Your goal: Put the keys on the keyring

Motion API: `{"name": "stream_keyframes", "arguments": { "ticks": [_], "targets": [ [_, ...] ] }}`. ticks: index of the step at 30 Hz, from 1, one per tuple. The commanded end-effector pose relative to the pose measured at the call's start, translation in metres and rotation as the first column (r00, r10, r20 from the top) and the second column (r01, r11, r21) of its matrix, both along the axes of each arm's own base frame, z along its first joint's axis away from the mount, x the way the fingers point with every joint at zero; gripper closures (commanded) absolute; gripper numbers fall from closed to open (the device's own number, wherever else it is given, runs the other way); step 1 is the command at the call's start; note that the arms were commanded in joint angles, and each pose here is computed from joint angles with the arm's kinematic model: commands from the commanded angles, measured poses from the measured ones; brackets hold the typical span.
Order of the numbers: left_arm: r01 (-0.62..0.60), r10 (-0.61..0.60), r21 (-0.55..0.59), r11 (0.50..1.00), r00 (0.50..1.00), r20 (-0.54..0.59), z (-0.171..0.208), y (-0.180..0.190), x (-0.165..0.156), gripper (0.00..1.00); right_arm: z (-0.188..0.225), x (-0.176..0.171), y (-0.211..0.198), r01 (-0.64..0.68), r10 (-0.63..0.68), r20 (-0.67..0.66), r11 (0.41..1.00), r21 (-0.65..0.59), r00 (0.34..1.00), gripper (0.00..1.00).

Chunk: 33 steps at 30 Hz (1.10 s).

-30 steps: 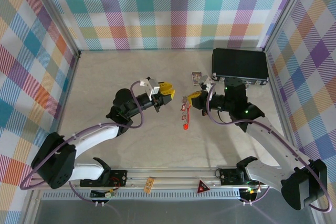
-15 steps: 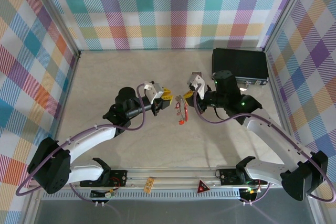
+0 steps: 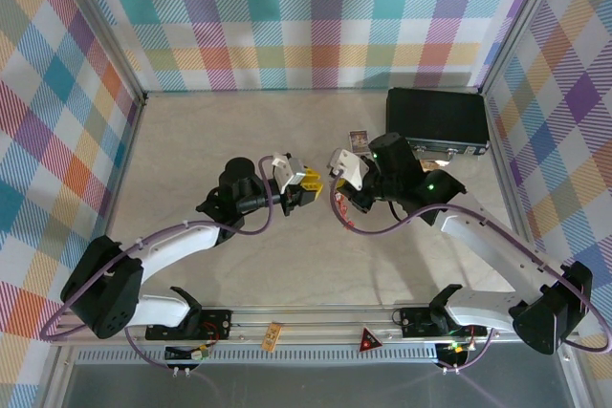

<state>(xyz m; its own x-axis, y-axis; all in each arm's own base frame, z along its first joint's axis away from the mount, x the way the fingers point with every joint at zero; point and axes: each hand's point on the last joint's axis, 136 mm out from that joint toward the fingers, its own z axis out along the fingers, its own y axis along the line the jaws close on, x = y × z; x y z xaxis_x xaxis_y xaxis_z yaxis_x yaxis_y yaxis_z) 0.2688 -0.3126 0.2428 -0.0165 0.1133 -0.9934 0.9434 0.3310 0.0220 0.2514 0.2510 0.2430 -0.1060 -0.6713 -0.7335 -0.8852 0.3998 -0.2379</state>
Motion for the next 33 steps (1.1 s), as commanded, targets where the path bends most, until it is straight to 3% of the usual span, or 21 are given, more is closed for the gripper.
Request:
{"name": "stream_keyframes", "arguments": {
  "ticks": [1, 33],
  "targets": [
    [0.087, -0.085, -0.049, 0.995, 0.996, 0.035, 0.02, -0.012, -0.009, 0.73, 0.01, 0.005, 0.0, -0.002, 0.003, 0.06, 1.0, -0.02, 0.998, 1.0],
    [0.165, -0.164, 0.042, 0.985, 0.986, -0.022, -0.002, -0.025, -0.017, 0.8, 0.012, -0.003, 0.017, -0.05, 0.053, 0.075, 0.998, -0.035, 0.996, 1.0]
  ]
}}
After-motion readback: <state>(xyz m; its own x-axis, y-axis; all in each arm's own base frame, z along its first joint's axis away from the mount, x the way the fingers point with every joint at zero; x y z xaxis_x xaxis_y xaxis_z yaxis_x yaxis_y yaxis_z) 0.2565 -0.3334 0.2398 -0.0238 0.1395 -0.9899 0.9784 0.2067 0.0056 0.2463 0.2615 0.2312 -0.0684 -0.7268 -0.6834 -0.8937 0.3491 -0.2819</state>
